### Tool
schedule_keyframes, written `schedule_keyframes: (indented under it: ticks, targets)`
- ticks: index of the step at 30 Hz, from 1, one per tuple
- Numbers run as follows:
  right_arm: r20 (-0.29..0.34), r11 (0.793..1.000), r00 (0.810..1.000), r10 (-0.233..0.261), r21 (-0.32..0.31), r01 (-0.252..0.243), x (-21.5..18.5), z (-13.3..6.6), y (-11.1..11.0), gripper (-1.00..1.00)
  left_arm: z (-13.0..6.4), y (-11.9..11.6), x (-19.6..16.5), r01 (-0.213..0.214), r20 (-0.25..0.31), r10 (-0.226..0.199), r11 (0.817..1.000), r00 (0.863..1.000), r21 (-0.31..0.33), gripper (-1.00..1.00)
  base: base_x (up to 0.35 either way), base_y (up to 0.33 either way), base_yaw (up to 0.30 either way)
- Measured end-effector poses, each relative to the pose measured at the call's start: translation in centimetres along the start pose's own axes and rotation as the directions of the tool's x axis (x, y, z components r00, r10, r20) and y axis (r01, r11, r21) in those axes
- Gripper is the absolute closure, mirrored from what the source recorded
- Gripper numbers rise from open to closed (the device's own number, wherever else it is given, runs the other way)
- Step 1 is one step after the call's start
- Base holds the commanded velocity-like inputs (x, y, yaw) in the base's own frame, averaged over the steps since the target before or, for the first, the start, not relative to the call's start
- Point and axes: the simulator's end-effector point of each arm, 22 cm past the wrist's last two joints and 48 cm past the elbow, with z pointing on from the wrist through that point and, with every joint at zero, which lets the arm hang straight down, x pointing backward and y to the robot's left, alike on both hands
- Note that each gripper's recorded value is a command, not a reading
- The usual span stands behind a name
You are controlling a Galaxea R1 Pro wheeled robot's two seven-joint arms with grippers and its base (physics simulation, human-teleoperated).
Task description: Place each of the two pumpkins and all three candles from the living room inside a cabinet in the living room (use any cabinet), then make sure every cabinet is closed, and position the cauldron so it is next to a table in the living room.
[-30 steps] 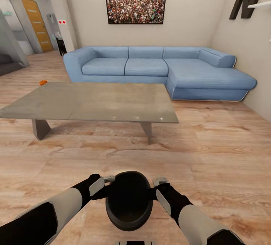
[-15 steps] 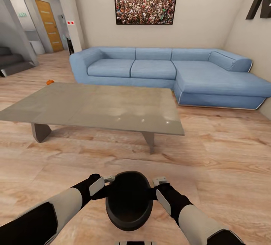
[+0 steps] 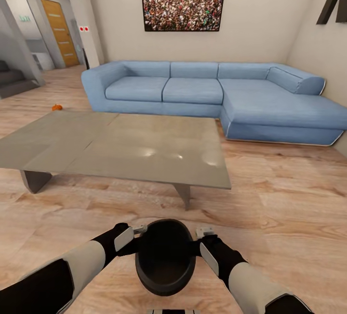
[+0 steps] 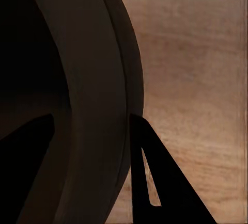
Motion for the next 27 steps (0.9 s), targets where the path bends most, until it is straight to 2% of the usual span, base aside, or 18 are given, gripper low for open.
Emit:
schedule_keyframes:
  ticks: [5,13,14,15,16,17,27]
  targets:
    - [0.0,1.0,1.0,0.0,0.0,0.0,0.01,0.0,0.0,1.0,0.0,0.0,0.01,0.0,0.0,0.0,1.0,1.0,0.0,1.0,0.269,-0.132,0.0]
    - [0.002,1.0,1.0,-0.004,0.0,0.004,-0.11,-0.02,-0.05,1.0,-0.01,-0.04,-0.06,0.002,0.003,-0.002,1.0,1.0,0.001,1.0,0.03,-0.01,0.0]
    - [0.002,1.0,1.0,-0.004,0.0,0.004,-0.11,-0.02,-0.05,-1.0,-0.01,-0.04,-0.06,0.001,0.003,-0.001,1.0,1.0,0.001,1.0,0.0,0.0,0.0]
    - [0.002,1.0,1.0,0.012,-0.017,-0.012,-0.09,-0.03,0.36,-1.0,-0.01,-0.02,-0.1,-0.006,0.006,0.006,1.0,1.0,-0.002,1.0,0.0,0.0,0.0]
    - [0.002,1.0,1.0,0.013,-0.019,-0.013,-0.09,-0.02,0.43,-1.0,0.04,-0.04,0.09,0.0,0.001,0.0,1.0,1.0,0.0,-1.0,0.0,0.0,0.0]
    - [0.002,1.0,1.0,0.013,-0.019,-0.013,-0.1,-0.04,0.44,-1.0,-0.08,-0.54,-0.08,0.028,0.002,-0.028,0.999,1.0,0.019,-1.0,0.0,0.0,0.0]
    - [0.0,1.0,1.0,0.013,-0.02,-0.013,-0.06,-0.03,0.4,-1.0,-0.08,-0.57,-0.05,0.029,0.0,-0.029,0.999,1.0,0.02,-1.0,0.0,0.0,0.0]
